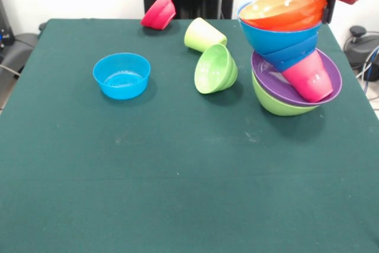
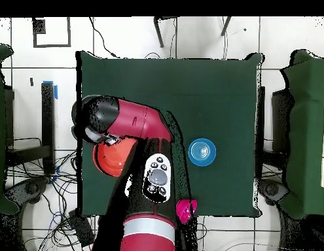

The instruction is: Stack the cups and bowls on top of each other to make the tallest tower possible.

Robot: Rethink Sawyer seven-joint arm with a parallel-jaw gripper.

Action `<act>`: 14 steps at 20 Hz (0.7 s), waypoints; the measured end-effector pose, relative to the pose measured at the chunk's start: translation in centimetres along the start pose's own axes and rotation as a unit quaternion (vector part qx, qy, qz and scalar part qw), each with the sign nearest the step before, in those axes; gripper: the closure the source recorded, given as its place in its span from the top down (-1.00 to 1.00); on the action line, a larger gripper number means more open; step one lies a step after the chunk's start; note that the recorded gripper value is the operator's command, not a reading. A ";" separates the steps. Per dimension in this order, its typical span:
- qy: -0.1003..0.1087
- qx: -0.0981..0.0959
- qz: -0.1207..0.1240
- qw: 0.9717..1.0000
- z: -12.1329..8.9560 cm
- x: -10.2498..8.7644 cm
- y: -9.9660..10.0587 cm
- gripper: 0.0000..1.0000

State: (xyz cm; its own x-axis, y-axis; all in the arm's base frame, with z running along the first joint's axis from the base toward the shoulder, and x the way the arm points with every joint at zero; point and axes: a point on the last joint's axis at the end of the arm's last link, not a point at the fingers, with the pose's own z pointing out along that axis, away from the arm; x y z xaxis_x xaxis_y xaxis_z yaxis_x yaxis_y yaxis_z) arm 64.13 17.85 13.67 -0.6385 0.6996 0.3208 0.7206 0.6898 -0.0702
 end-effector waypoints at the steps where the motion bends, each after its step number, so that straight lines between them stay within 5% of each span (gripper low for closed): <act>1: 0.001 0.000 0.000 1.000 0.0 0.0 0.0 -1.00; 14: 0.025 -0.015 -0.005 1.000 -0.6 -0.2 1.1 -1.00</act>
State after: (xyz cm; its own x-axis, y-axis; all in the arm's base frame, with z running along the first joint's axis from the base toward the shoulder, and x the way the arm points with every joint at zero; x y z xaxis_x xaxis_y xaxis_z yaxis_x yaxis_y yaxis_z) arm 65.23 18.35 14.14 -0.6317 0.6820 0.3685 0.7223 0.6904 -0.0395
